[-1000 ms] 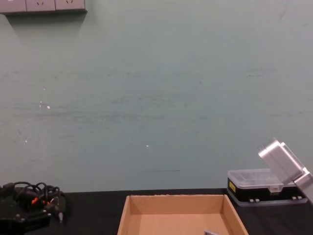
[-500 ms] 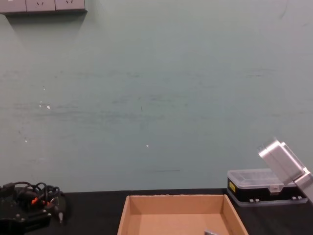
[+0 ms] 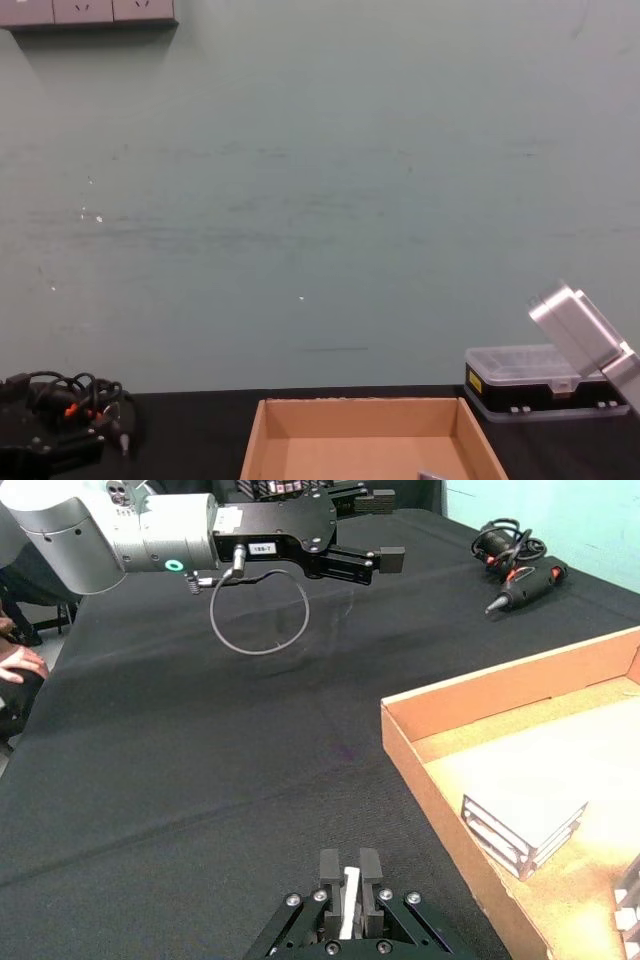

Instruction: Use one hand to pick up the angle iron from the table and place it into the box.

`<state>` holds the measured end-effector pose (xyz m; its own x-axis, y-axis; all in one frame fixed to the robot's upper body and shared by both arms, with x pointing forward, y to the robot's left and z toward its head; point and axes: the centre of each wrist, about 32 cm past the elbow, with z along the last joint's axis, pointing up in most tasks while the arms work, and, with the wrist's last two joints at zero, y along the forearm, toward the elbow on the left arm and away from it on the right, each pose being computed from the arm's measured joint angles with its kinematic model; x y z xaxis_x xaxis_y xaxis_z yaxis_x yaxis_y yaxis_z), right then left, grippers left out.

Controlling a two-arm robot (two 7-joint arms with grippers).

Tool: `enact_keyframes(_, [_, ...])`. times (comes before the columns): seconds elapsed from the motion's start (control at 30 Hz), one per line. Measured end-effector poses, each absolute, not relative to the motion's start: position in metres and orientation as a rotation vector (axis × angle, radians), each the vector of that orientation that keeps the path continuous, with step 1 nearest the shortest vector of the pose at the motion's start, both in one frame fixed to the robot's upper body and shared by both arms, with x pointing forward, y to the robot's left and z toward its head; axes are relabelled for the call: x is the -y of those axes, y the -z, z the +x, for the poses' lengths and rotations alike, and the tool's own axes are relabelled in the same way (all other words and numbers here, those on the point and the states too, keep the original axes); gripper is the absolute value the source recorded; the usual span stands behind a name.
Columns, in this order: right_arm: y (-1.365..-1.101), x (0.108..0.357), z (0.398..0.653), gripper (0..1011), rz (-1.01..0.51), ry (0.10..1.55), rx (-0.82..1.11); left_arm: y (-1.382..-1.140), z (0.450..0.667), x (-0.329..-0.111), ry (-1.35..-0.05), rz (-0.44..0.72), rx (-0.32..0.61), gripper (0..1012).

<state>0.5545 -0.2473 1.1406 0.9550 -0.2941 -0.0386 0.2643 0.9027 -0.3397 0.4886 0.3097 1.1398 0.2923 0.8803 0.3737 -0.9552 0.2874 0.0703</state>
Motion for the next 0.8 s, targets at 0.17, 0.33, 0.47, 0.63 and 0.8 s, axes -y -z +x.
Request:
enact_keyframes(0.17, [-1.141, 0.247, 0.554, 121, -0.338, 0.289, -0.090, -1.140, 0.489, -0.310, -1.248, 0.304, 0.285, 1000])
enact_keyframes(0.33, [-1.142, 0.248, 0.554, 120, -0.331, 0.291, -0.088, -1.140, 0.489, -0.310, -1.248, 0.304, 0.285, 1000])
enact_keyframes(0.47, [-1.146, 0.251, 0.555, 120, -0.299, 0.288, -0.091, -1.140, 0.489, -0.310, -1.248, 0.304, 0.285, 1000])
enact_keyframes(0.63, [-1.152, 0.253, 0.556, 120, -0.254, 0.291, -0.088, -1.140, 0.489, -0.310, -1.248, 0.304, 0.285, 1000])
enact_keyframes(0.8, [-1.165, 0.257, 0.561, 120, -0.199, 0.319, -0.065, -1.140, 0.489, -0.310, -1.248, 0.304, 0.285, 1000])
